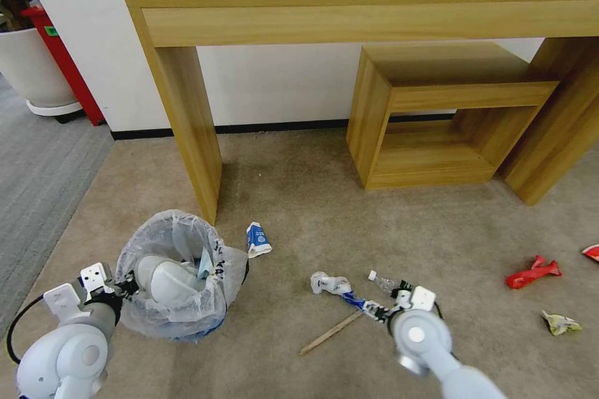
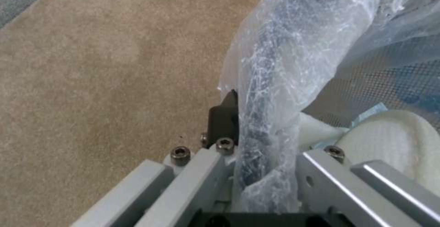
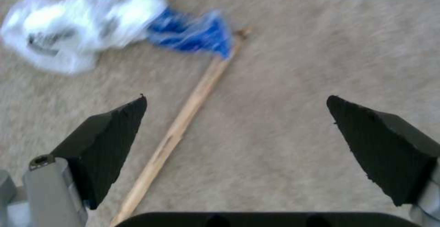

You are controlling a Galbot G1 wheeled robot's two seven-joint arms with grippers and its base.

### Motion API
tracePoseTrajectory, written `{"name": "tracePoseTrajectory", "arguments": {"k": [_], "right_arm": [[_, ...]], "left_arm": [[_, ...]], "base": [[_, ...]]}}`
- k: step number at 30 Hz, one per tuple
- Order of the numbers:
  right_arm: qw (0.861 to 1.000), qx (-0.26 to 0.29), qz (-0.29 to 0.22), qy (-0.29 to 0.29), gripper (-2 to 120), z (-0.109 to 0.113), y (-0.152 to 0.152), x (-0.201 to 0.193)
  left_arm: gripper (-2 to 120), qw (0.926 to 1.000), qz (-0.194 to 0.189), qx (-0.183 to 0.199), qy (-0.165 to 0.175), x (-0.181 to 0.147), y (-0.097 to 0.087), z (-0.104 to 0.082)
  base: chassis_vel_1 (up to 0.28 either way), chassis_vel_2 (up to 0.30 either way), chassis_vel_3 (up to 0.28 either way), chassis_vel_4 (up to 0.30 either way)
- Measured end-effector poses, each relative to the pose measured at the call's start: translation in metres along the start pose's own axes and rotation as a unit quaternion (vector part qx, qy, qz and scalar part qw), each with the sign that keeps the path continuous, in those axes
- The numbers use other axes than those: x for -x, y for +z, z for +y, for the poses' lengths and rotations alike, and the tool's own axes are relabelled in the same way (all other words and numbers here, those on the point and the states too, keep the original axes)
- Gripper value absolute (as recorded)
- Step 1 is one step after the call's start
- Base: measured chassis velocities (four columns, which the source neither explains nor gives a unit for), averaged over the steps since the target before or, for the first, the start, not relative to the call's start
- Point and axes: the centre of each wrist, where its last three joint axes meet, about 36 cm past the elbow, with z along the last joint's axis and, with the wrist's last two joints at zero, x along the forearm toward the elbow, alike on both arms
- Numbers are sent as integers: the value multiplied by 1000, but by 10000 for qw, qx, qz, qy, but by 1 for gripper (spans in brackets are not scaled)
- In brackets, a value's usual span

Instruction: Pick up the trash bin and place the garbage on the floor into it.

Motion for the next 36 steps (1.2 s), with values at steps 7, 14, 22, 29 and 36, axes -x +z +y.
{"name": "tracePoseTrajectory", "arguments": {"k": [7,14,22,29,36], "right_arm": [[9999,-135,16,-47,100,12,12,15],[9999,-82,118,-59,100,23,23,32],[9999,54,146,-1,100,32,32,51],[9998,126,81,87,98,31,39,63],[9997,189,57,138,97,33,42,73]], "left_arm": [[1,10000,-12,2,-13,-1,-1,1],[1,10000,-15,-3,-13,-1,-1,1],[1,10000,9,-22,-15,0,1,1],[1,10000,16,-15,-26,1,1,2],[1,10000,30,-20,-27,1,2,2]], "base": [[0,0,0,0],[0,0,0,0],[0,0,0,0],[0,0,0,0],[0,0,0,0]]}}
